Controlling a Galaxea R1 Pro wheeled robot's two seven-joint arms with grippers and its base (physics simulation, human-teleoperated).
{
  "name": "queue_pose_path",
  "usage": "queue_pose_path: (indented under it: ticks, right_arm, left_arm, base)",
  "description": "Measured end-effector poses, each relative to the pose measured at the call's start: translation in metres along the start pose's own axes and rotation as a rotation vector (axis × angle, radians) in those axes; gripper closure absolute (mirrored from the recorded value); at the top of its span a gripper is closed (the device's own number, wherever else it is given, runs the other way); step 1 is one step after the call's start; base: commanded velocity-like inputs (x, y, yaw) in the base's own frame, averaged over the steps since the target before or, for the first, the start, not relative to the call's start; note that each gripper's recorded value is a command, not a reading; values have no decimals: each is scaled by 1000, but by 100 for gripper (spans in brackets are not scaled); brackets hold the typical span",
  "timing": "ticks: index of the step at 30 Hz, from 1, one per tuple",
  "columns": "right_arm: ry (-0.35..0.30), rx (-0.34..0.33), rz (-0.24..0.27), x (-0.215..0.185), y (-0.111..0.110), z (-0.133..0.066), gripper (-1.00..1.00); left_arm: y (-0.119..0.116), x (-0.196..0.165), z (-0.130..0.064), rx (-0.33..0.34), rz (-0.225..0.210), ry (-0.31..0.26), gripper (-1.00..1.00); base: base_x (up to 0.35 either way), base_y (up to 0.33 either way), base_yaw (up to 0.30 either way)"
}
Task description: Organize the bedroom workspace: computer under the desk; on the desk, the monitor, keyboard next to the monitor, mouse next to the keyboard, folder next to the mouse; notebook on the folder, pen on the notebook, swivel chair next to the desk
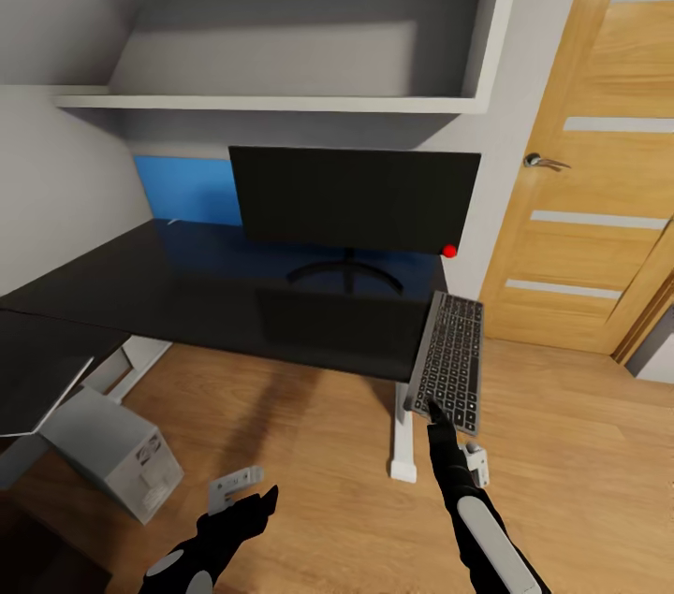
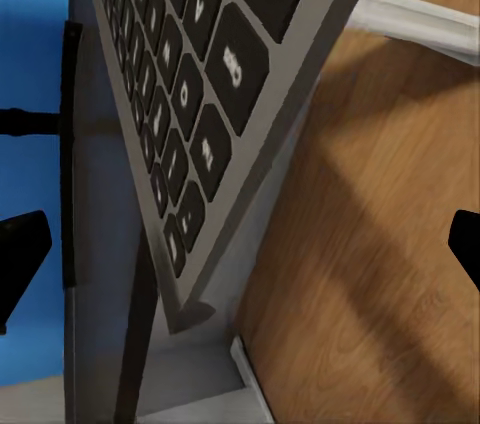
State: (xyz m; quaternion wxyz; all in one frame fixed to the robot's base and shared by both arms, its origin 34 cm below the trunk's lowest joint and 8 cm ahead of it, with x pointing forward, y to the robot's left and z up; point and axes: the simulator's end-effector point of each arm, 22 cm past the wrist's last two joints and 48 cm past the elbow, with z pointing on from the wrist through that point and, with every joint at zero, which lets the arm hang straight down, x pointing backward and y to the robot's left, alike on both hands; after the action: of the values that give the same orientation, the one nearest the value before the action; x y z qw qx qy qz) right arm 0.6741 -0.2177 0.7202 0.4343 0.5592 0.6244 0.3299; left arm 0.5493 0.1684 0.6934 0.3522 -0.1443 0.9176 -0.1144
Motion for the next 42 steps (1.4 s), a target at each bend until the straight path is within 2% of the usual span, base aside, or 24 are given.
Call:
queue_pose_path:
  ticks: [12,20,27,29,32,33,34,35,36,37,38,40,42]
  right_arm:
    - [-1,0,-1,-1,0,0,-100]
    - [2,3,-3,0,-2,0,-100]
    - [13,60,-29,9,-30,-1,-100]
    - [16,75,-50,11,-39,-2,-100]
    - [46,218,-177,22,-117,-15,-100]
    - [50,246,-206,22,-132,-19,-100]
    - [55,293,-257,23,-158,-27,-100]
    - [57,316,-285,24,-171,-32,-100]
    - [57,371,-360,28,-201,-46,-100]
    - [54,390,-393,28,-212,-52,-100]
    - [20,422,-486,21,-233,-66,-100]
    - [-47,437,-614,1,-250,-82,-100]
    - [-100,438,-683,-14,-256,-91,-100]
  left_arm:
    - [0,1,0,0,0,1,-100]
    - [0,2,1,-1,0,5,-100]
    - [2,2,0,-3,2,6,-100]
    - [2,2,0,-3,3,6,-100]
    - [2,1,0,-4,3,3,-100]
    - [2,1,0,-5,3,2,-100]
    - [3,1,0,-8,2,3,-100]
    - [4,1,0,-10,2,4,-100]
    - [6,3,1,-13,1,8,-100]
    - [6,3,1,-13,2,8,-100]
    - [6,6,2,-14,2,15,-100]
    - [11,25,8,-25,3,56,-100]
    - [18,49,13,-41,6,108,-100]
  base:
    - [-224,-44,0]
    - [-36,-38,0]
    - [-2,-2,0]
    - [0,0,0]
    - [0,0,0]
    - [0,0,0]
    - [0,0,0]
    - [0,0,0]
    - [0,0,0]
    - [0,0,0]
    - [0,0,0]
    - [0,0,0]
    - [0,0,0]
